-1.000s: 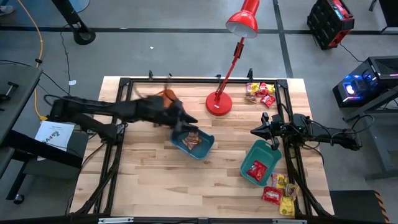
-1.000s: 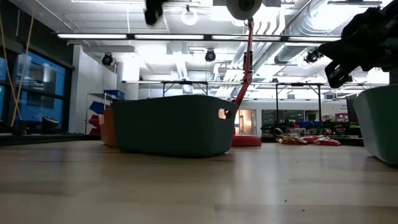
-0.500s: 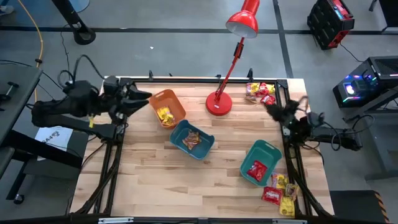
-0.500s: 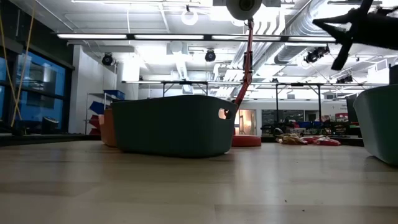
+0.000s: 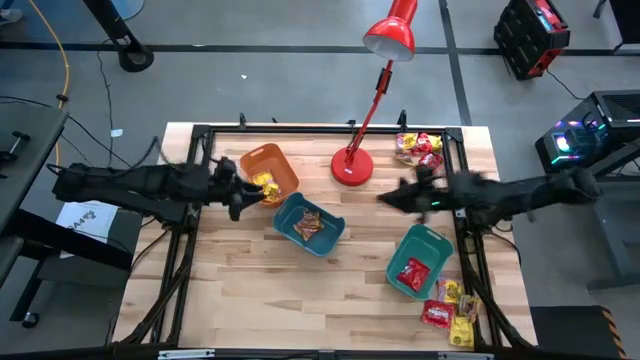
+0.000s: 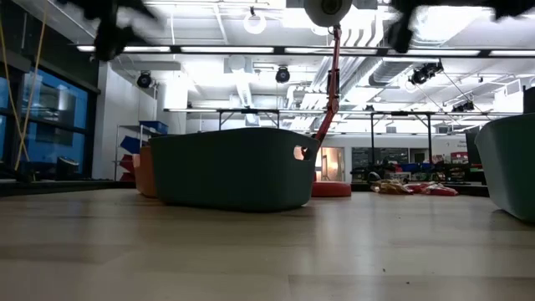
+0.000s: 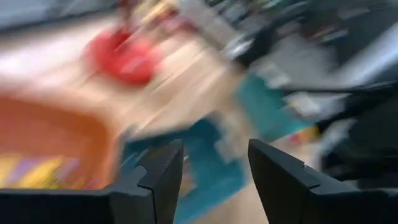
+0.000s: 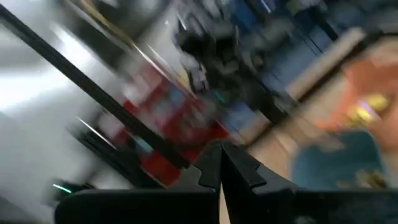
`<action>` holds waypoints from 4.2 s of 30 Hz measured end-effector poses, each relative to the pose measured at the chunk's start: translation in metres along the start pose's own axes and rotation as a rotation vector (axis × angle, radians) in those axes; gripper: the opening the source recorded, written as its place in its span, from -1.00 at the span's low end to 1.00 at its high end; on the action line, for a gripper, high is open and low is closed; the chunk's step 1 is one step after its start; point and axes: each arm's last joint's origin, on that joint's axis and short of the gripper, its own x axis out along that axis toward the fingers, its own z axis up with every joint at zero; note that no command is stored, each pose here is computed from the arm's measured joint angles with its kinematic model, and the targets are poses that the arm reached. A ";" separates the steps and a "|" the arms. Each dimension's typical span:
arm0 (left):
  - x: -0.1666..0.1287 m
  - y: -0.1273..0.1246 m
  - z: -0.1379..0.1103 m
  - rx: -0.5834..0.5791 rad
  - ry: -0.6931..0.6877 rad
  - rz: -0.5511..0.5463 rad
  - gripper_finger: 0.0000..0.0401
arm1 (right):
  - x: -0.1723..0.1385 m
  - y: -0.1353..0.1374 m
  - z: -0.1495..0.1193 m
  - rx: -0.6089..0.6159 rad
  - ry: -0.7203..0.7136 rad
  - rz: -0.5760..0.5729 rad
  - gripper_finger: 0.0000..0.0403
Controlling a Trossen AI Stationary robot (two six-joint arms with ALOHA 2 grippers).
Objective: Sort candy
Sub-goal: Move the orange bin to the middle left of the table, then adjust the blue bin, then move the light blue bin to the center of the table
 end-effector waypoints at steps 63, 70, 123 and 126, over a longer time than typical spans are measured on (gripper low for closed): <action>0.028 -0.017 -0.117 -0.135 1.000 -0.461 -1.00 | 0.145 -0.054 -0.077 -0.049 1.286 -0.572 -1.00; 0.007 -0.041 -0.134 -0.121 0.999 -0.545 -1.00 | 0.171 -0.064 -0.093 -0.014 1.196 -0.430 -1.00; 0.043 -0.066 -0.013 0.460 -0.080 -0.392 -1.00 | 0.028 -0.027 -0.096 0.124 1.225 -1.091 -1.00; 0.038 -0.071 -0.005 0.463 -0.112 -0.398 -1.00 | 0.037 -0.037 -0.088 0.089 1.108 -1.094 -1.00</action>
